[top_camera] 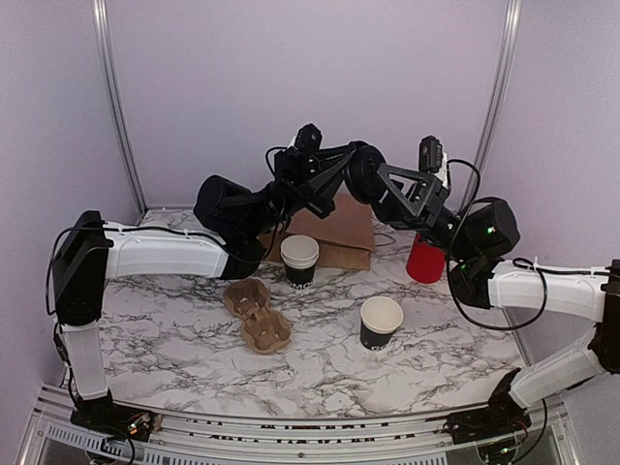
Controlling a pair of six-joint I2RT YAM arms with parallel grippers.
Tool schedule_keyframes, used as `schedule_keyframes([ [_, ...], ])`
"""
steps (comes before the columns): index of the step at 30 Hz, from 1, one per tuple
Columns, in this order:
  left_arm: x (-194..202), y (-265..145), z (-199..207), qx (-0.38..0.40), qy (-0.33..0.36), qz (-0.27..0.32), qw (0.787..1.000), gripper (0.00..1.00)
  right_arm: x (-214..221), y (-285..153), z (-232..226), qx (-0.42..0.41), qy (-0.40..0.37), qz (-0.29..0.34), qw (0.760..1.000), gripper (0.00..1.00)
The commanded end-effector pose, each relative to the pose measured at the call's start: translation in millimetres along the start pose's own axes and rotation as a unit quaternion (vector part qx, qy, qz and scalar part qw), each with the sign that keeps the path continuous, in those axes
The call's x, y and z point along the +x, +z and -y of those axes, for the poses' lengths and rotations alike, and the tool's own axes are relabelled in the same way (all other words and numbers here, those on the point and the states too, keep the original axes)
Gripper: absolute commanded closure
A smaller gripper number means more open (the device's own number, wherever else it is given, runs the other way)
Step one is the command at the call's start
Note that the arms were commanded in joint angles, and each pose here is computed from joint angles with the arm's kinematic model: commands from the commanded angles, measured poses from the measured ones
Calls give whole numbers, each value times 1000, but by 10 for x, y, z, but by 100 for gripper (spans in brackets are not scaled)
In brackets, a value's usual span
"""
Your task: Pack the takeout coffee
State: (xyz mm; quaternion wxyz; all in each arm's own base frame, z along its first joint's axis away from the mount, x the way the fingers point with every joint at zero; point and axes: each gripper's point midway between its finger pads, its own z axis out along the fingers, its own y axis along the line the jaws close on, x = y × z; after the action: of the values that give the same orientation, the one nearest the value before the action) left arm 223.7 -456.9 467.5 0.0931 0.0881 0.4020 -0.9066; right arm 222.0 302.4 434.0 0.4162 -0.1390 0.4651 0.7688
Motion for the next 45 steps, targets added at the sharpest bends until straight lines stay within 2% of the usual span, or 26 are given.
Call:
schedule_keyframes([
  [1,30,66,309,51,19,-8,998,100,-97,85,-306,-65,-6,8,998,35],
  [9,45,58,392,63,14,-10,998,99,-173,111,-433,-98,-8,23,995,55],
  [13,54,50,408,65,11,-10,998,96,-186,118,-464,-113,0,25,993,69],
  [16,53,41,419,63,12,-9,998,88,-185,117,-452,-113,5,27,993,83],
  [19,40,2,398,58,13,-4,998,77,-192,85,-431,-106,7,35,994,90],
  [25,-20,-117,333,15,42,14,999,58,-239,1,-417,-75,-4,57,996,94],
  [31,-131,-353,-45,-121,88,41,988,45,-271,-132,-288,-1,-13,78,997,96],
  [38,-223,-864,-591,-302,140,65,941,41,-102,-390,74,117,3,55,992,96],
  [45,-133,-1226,-1027,-413,165,32,895,40,259,-872,539,224,37,17,974,96],
])
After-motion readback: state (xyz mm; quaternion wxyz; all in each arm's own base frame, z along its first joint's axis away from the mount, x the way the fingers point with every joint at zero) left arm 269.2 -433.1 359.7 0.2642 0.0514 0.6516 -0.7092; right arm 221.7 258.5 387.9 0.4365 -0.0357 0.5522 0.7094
